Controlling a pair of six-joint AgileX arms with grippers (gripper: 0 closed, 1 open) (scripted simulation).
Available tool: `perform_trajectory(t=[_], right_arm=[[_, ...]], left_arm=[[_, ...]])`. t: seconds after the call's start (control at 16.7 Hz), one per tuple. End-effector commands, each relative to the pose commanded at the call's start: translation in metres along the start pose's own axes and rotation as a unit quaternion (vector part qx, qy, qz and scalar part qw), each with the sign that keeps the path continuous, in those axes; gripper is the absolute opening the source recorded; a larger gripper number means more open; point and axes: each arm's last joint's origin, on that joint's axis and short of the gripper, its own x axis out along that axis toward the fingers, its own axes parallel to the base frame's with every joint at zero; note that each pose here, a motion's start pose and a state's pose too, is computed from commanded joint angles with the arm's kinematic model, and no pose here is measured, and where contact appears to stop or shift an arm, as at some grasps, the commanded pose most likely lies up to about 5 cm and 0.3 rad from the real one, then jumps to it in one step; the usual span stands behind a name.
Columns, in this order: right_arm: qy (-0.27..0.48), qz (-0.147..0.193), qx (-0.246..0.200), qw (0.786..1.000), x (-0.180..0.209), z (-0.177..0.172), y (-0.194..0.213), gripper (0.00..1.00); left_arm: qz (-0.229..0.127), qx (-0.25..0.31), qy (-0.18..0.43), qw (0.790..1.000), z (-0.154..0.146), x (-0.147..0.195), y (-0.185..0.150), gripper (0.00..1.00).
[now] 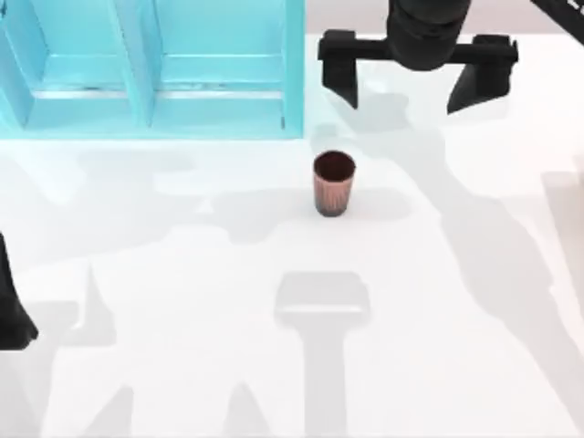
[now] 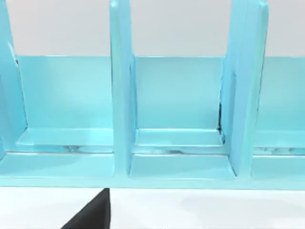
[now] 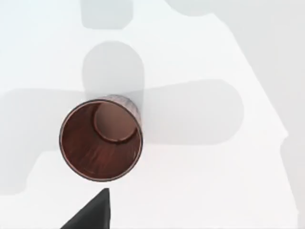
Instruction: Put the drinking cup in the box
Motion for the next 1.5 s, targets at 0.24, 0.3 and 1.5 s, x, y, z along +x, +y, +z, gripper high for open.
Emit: perform_trajectory(t=[0.24, 0.3, 1.5], right_arm=[[0.016, -0.003, -0.022, 1.000, 0.018, -0.011, 0.034, 1.00], [0.018, -0.003, -0.024, 1.000, 0.020, -0.013, 0.037, 1.00], [0.018, -0.003, -0.024, 1.000, 0.120, -0.016, 0.037, 1.00]], left_arm=[[0.000, 0.000, 0.000, 1.000, 0.000, 0.000, 0.000, 1.00], [0.000, 0.000, 0.000, 1.000, 0.000, 0.000, 0.000, 1.00], [0.000, 0.000, 0.000, 1.000, 0.000, 0.000, 0.000, 1.00]])
